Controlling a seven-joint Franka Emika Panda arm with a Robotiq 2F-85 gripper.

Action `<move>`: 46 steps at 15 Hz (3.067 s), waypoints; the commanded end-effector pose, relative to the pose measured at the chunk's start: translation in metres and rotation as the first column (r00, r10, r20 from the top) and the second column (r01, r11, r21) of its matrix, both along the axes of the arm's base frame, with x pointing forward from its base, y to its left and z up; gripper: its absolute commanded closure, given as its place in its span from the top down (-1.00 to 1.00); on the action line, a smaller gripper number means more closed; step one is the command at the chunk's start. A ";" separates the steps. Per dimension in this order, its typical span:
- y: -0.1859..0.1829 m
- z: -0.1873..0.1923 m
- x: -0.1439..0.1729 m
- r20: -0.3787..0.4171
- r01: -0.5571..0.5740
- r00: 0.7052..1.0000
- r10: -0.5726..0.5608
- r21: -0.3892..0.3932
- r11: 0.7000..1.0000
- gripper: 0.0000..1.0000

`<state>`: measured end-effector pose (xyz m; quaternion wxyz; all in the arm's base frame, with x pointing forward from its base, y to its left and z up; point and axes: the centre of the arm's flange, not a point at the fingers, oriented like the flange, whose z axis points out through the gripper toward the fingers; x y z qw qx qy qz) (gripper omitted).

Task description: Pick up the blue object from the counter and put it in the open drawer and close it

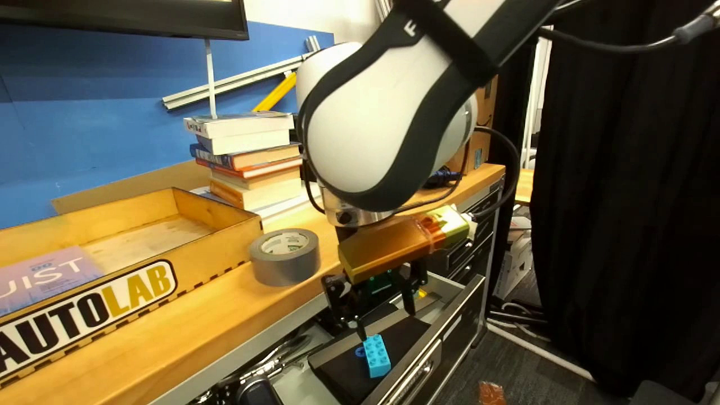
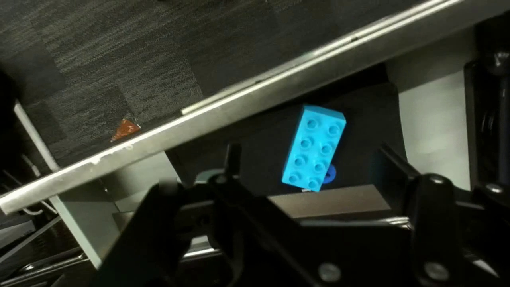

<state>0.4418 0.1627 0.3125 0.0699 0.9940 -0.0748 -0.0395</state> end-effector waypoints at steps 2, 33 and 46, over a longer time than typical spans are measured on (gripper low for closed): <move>-0.034 0.003 -0.053 -0.120 -0.083 0.989 0.088 0.045 0.996 1.00; 0.071 -0.106 0.017 0.339 0.238 0.933 -0.122 -0.325 0.915 1.00; 0.097 -0.099 0.019 0.546 0.277 0.835 -0.061 -0.323 0.905 1.00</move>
